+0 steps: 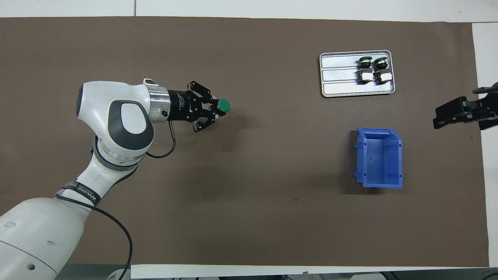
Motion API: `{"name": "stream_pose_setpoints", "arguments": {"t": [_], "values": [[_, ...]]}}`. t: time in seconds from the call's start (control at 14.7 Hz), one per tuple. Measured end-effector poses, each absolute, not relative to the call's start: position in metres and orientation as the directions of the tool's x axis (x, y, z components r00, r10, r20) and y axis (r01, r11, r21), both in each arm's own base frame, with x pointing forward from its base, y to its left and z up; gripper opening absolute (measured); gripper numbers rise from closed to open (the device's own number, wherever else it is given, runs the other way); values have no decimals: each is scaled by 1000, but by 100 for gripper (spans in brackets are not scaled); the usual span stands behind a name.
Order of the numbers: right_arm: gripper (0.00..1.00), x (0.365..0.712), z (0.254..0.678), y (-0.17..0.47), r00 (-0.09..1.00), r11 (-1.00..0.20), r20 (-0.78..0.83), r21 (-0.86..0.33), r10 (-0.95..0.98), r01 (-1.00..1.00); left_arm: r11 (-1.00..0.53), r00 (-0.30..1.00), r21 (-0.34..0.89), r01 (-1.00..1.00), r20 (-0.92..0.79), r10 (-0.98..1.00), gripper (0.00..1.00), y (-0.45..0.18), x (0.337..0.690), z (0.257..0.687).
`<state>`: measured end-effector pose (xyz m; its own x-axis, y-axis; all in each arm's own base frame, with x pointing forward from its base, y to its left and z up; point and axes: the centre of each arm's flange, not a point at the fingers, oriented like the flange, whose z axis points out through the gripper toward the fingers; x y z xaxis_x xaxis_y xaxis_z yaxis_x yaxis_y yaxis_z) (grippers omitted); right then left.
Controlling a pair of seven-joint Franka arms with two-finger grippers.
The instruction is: Place and press button with both arms
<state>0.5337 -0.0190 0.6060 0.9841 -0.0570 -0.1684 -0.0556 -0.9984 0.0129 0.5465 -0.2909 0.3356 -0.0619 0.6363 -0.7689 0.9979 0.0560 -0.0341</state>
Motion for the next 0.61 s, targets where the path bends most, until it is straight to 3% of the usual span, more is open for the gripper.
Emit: {"name": "stream_pose_setpoints", "arguments": {"t": [0.61], "values": [[100,534,606,-19,984,-998,-168,13,-57,-56,23,-2,9,1000,-902,433,33,-255,536,293]]}}
